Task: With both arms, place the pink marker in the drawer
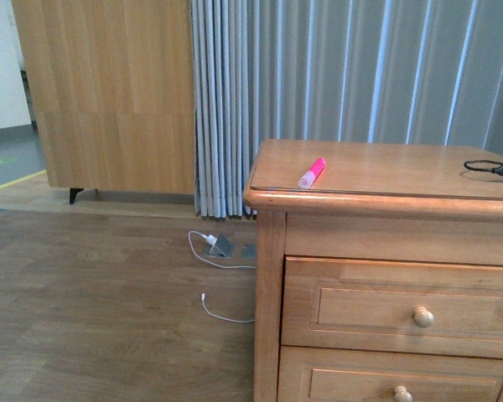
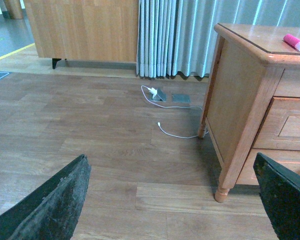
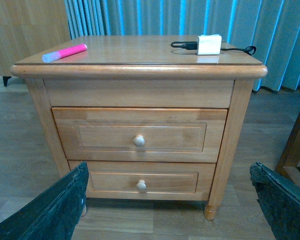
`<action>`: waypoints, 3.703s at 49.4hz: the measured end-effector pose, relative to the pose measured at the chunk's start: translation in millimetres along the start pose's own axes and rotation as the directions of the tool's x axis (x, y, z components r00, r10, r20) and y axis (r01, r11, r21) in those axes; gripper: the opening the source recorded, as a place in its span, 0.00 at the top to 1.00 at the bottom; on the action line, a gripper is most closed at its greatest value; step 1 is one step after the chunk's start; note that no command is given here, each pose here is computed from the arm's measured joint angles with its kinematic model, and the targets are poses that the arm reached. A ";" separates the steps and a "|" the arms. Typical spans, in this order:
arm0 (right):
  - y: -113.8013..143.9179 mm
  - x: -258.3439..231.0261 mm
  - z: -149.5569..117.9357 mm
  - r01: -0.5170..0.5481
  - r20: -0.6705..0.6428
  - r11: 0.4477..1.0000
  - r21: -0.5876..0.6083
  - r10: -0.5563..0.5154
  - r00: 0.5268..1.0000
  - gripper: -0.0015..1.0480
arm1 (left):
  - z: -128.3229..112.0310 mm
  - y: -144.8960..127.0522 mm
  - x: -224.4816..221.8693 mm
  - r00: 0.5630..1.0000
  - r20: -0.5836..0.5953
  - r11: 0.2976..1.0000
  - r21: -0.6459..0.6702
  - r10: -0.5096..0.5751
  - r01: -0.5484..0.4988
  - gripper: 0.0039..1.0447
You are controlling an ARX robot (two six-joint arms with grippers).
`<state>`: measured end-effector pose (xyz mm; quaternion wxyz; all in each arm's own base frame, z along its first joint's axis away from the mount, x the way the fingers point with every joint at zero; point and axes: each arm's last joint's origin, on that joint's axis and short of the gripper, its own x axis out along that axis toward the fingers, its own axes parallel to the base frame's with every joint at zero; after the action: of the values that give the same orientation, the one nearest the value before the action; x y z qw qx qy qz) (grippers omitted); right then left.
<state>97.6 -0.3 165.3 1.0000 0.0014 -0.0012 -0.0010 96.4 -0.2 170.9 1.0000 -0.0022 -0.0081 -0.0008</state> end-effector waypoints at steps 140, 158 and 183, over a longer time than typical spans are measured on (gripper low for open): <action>37.5 321.7 -109.6 0.044 -0.445 0.999 -0.006 -0.042 0.894 0.08 | 0.0 0.0 0.0 1.000 0.000 1.000 0.000 0.000 0.000 0.06; 33.2 317.8 -109.2 0.047 -0.398 0.999 0.002 -0.042 0.917 0.31 | 0.0 0.0 0.0 1.000 0.000 1.000 0.000 0.000 0.000 0.06; 33.0 313.5 -101.8 0.062 -0.445 0.998 0.031 -0.041 0.895 0.79 | 0.0 0.0 0.0 1.000 0.000 1.000 0.000 0.000 0.000 0.06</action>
<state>411.4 32.5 64.3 0.9733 0.0238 0.2268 -0.0270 96.4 -0.2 170.9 1.0000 -0.0022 -0.0081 -0.0010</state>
